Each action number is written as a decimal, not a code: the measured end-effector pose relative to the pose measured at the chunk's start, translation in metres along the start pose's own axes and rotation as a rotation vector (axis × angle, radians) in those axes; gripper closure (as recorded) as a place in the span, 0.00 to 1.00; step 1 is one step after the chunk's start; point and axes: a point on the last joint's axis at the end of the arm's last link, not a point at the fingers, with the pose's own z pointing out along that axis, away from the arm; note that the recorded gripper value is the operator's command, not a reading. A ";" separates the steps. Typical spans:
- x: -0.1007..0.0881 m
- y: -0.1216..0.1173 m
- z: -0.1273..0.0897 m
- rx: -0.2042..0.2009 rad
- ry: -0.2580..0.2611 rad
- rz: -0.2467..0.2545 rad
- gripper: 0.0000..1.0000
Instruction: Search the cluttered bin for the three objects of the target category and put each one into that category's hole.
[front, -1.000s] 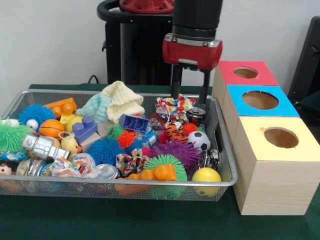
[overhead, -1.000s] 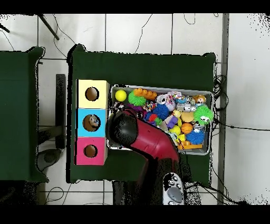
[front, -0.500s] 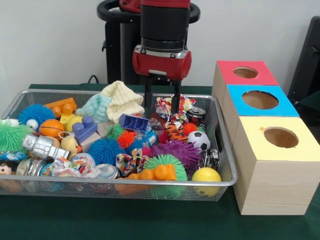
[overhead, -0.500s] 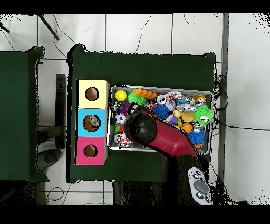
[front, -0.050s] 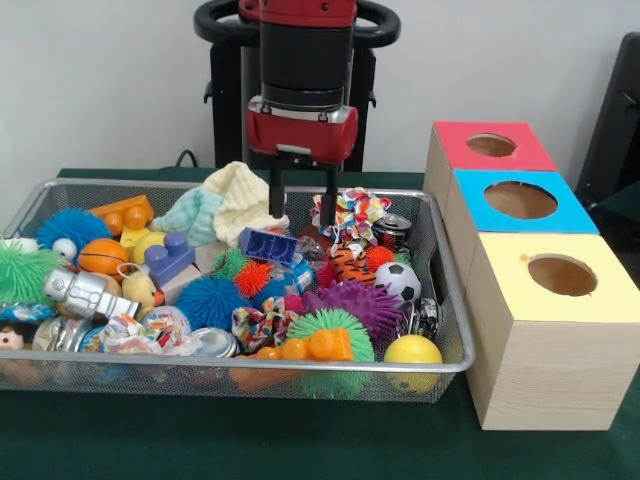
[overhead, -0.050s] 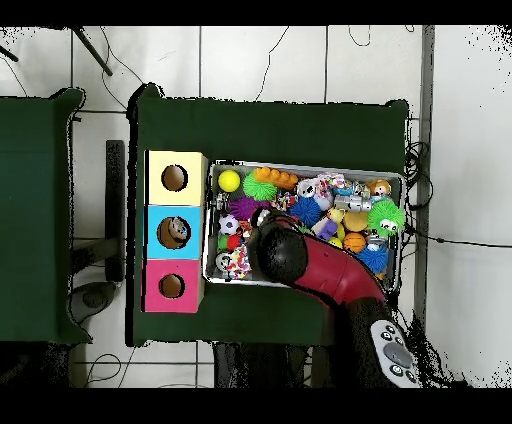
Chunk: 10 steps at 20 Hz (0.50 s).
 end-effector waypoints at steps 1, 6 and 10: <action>0.001 -0.004 0.001 0.004 0.001 -0.005 0.00; 0.004 -0.027 0.012 0.020 0.016 -0.009 0.00; 0.005 -0.054 0.029 0.035 0.033 -0.009 0.00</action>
